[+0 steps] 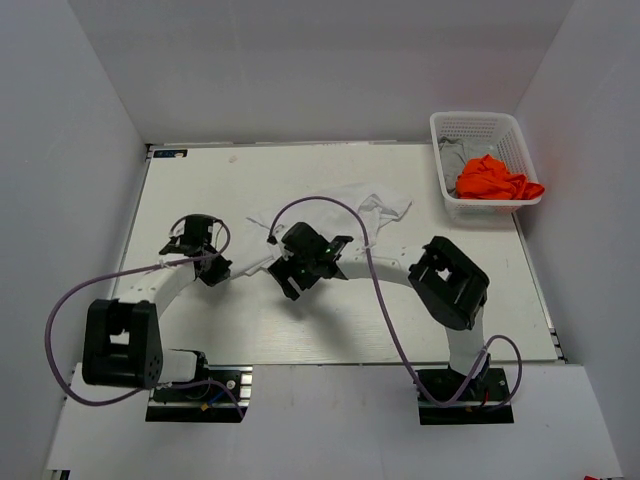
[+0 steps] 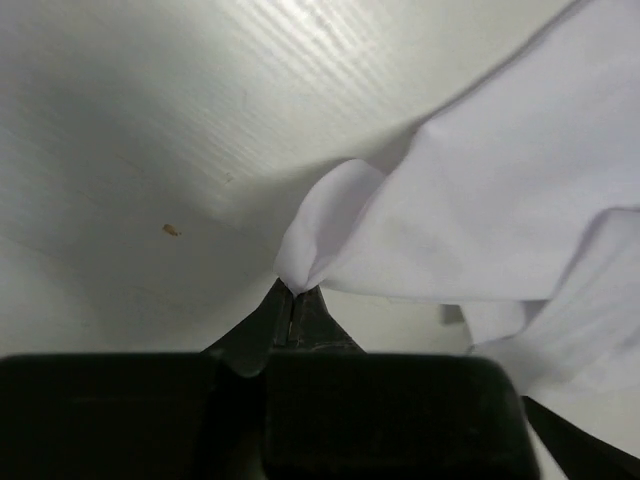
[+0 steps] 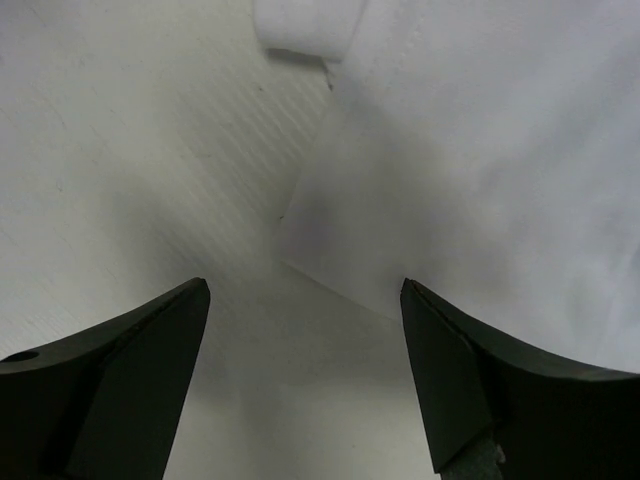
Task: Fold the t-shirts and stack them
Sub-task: Flatten out the tshirt
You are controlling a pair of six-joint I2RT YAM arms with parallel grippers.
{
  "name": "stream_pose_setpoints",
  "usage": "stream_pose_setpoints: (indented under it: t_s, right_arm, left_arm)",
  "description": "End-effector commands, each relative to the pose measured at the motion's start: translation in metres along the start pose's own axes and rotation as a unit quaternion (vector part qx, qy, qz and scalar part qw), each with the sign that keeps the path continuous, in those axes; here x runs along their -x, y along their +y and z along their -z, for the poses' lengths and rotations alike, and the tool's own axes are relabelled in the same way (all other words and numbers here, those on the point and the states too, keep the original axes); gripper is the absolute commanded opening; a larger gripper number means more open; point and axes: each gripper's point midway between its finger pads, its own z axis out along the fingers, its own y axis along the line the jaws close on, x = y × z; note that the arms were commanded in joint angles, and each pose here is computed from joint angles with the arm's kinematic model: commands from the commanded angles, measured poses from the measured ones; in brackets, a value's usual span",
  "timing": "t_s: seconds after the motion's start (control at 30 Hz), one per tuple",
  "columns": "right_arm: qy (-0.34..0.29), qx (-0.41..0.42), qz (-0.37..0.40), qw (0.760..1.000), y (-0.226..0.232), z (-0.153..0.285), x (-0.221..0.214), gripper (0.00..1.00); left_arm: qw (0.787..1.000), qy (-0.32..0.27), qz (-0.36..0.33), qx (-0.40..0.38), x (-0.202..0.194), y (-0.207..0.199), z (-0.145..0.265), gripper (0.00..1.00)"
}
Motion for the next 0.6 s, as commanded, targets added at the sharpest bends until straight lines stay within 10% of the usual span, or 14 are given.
stream_pose_setpoints:
  t_s: [0.0,0.27,0.4,0.57]
  right_arm:
    - [-0.053,-0.038,-0.006,0.998,-0.001,-0.002,0.033,0.81]
    - [-0.033,-0.153,-0.007,0.988,-0.029,-0.024,0.012,0.61]
    - [-0.032,-0.205,-0.028,0.978,-0.041,-0.023,0.013,0.00]
    - [-0.128,-0.224,-0.056,0.964,-0.053,0.042,0.062,0.00]
  left_arm:
    - [0.998,-0.056,-0.005,-0.040,0.020,-0.013,0.020,0.00]
    - [0.996,-0.053,-0.016,-0.065,0.018,-0.020,0.024,0.00]
    - [0.996,-0.053,-0.016,-0.071,0.018,-0.022,0.026,0.00]
    - [0.993,-0.098,-0.009,-0.071,0.043,-0.031,0.040,0.00]
